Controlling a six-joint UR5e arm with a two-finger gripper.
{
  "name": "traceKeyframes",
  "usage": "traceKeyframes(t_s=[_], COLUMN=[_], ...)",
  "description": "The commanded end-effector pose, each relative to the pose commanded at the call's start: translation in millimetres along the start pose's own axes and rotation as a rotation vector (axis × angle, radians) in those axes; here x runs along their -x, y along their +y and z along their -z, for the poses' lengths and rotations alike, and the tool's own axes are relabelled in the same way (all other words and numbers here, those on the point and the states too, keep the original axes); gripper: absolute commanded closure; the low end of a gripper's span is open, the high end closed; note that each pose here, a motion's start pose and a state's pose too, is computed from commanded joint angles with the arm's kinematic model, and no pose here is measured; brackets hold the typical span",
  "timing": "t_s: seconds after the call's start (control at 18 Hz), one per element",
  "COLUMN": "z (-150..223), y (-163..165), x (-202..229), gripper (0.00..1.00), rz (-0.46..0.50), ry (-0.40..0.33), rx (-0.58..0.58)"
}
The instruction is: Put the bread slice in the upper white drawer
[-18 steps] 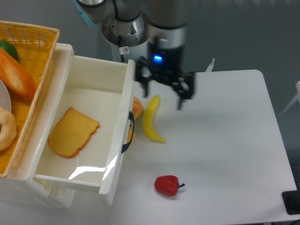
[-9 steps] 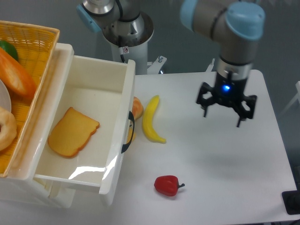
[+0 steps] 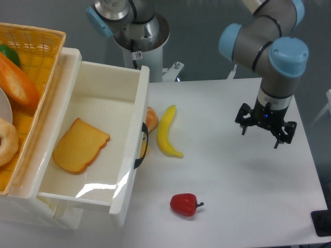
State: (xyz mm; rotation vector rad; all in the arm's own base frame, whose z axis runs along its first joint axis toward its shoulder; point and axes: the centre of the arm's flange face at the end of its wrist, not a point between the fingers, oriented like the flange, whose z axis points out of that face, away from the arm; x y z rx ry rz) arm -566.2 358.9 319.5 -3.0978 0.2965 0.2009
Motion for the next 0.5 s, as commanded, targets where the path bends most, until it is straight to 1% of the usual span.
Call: traceKeyframes(t_s=[0.28, 0.5], z=[-22.0, -24.9], y=[5.5, 4.4], x=[-0.8, -1.0], gripper=[0.00, 0.00], rz=[-0.108, -0.121], ry=[0.041, 0.043], rx=[0.021, 0.030])
